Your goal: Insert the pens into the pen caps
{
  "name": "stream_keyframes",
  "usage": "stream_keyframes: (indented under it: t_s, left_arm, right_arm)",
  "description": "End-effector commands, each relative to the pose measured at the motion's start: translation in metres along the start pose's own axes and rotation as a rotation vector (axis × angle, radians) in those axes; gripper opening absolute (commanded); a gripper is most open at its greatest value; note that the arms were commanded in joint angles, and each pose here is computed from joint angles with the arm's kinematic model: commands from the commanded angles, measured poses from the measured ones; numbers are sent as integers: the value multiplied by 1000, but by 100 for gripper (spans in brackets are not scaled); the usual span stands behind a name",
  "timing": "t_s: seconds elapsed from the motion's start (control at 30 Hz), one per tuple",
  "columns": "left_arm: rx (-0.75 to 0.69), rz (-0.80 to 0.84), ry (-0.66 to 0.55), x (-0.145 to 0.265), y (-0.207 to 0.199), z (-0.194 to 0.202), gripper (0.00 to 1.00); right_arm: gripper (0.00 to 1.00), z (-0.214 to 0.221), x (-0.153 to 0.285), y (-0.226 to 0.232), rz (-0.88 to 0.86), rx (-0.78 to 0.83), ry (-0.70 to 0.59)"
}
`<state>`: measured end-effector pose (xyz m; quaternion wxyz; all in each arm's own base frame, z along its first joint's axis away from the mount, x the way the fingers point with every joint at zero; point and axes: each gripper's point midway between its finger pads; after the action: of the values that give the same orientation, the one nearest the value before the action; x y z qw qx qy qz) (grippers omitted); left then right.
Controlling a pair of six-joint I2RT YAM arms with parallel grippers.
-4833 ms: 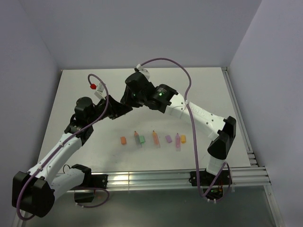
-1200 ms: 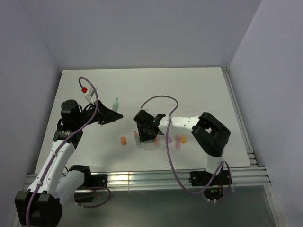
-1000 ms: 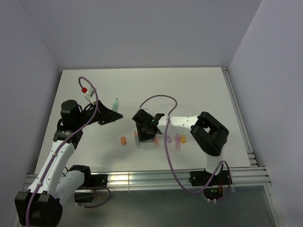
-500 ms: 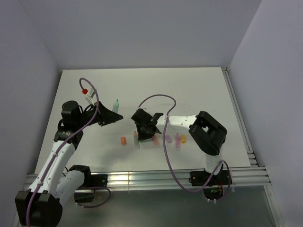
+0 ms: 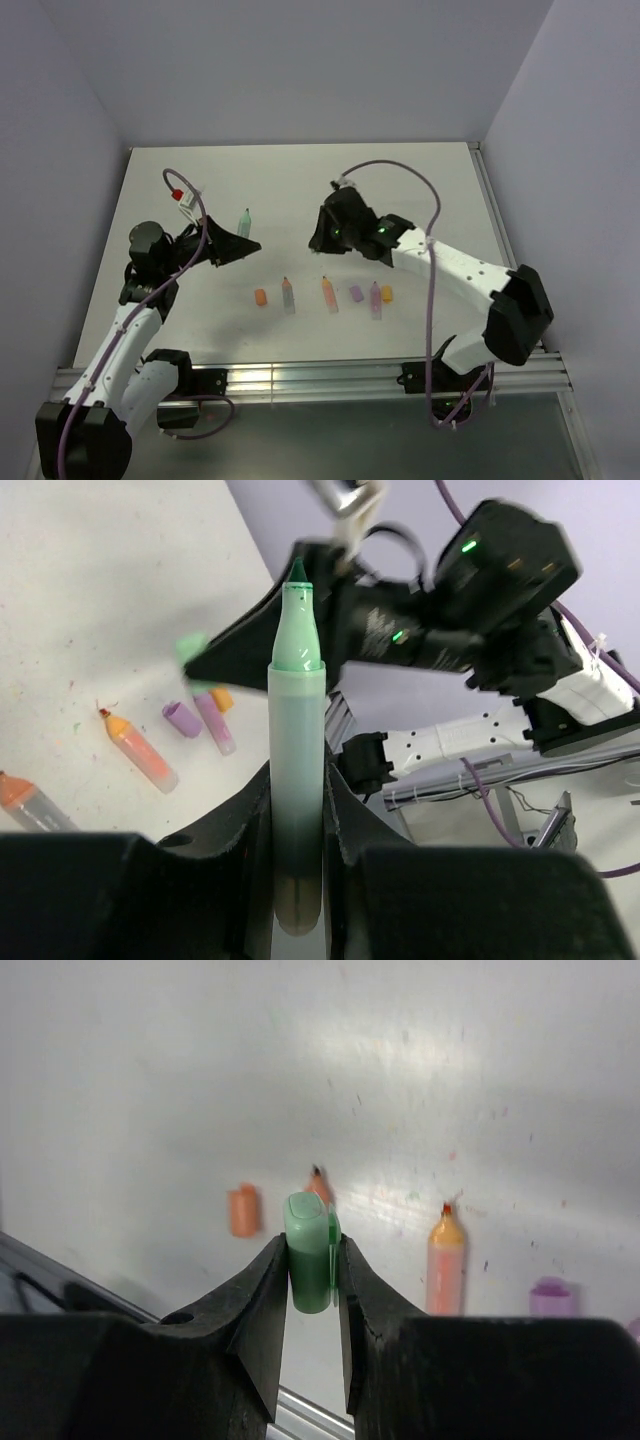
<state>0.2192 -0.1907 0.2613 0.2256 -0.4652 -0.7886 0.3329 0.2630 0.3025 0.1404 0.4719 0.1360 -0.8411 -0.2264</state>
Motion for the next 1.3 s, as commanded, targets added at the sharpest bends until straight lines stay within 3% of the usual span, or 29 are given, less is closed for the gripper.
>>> stream_keyframes:
  t_s: [0.0, 0.2, 0.33, 0.57, 1.27]
  left_arm:
    - [-63, 88, -73, 0, -20, -16, 0]
    - [-34, 166, -114, -26, -33, -22, 0]
    - [-11, 227, -92, -53, -46, -16, 0]
    - [27, 319, -115, -63, -58, -20, 0]
    - [29, 356, -75, -76, -70, -15, 0]
  right_arm:
    - [0, -61, 43, 36, -166, -74, -162]
    - [0, -123, 93, 81, -426, -128, -296]
    - [0, -136, 108, 101, -524, -129, -315]
    - [0, -145, 125, 117, -676, -165, -332]
    - [0, -141, 123, 131, -741, -188, -311]
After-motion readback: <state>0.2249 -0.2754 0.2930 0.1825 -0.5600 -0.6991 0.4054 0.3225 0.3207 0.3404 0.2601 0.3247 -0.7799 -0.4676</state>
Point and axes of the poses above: each gripper's point midway between its finger pads, its own x axis back along the fingers, its own y axis along the line the jaws close on, z = x × y, and after that the axes turned 11 degrees about -x, right-handed
